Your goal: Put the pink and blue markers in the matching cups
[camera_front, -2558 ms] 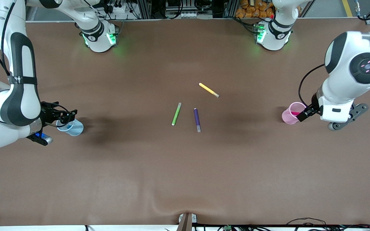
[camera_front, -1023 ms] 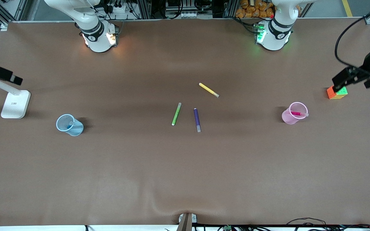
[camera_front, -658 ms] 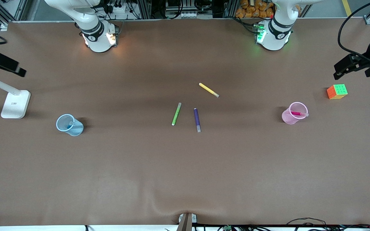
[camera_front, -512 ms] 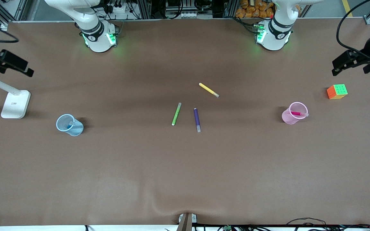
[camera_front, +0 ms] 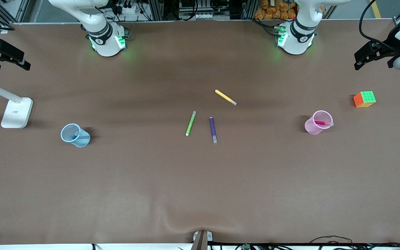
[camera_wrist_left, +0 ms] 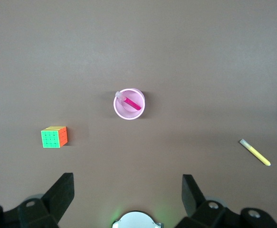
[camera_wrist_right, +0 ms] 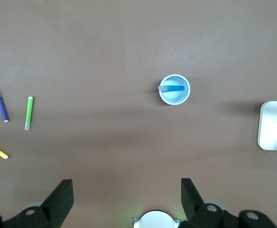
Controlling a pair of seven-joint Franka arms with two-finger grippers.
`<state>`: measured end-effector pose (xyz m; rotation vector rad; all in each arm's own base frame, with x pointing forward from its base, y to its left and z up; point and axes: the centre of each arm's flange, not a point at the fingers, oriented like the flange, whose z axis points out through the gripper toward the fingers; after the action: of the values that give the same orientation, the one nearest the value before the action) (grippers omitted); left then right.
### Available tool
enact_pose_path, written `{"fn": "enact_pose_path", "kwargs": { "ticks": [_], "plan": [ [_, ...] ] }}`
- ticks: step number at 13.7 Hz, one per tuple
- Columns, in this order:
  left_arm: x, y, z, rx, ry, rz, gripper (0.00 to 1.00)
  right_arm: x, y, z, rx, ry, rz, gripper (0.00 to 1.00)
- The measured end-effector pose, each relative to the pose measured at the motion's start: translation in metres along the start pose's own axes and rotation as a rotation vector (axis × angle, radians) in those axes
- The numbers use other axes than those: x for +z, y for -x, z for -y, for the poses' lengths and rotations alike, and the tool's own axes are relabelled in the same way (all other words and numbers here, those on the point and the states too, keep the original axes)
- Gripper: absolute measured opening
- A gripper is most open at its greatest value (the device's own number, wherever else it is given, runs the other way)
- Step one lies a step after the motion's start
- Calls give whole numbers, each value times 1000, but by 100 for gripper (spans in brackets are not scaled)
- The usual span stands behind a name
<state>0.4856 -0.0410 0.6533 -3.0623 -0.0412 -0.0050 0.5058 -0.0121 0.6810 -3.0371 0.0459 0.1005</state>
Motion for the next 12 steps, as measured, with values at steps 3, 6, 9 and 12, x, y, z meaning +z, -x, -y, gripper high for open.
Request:
{"fn": "enact_pose_path", "kwargs": {
  "ticks": [3, 6, 9, 12],
  "plan": [
    [0, 0, -2, 6, 0, -2, 100, -5, -2, 0, -6, 5, -23, 100],
    [1, -1, 0, 2, 1, -4, 100, -6, -3, -3, -2, 27, -27, 100],
    [2, -6, 5, -8, 4, -9, 100, -6, -4, -6, -36, 62, -24, 100],
    [0, -13, 4, -8, 5, -13, 100, -5, -4, -8, -65, 66, -22, 100]
  ]
}}
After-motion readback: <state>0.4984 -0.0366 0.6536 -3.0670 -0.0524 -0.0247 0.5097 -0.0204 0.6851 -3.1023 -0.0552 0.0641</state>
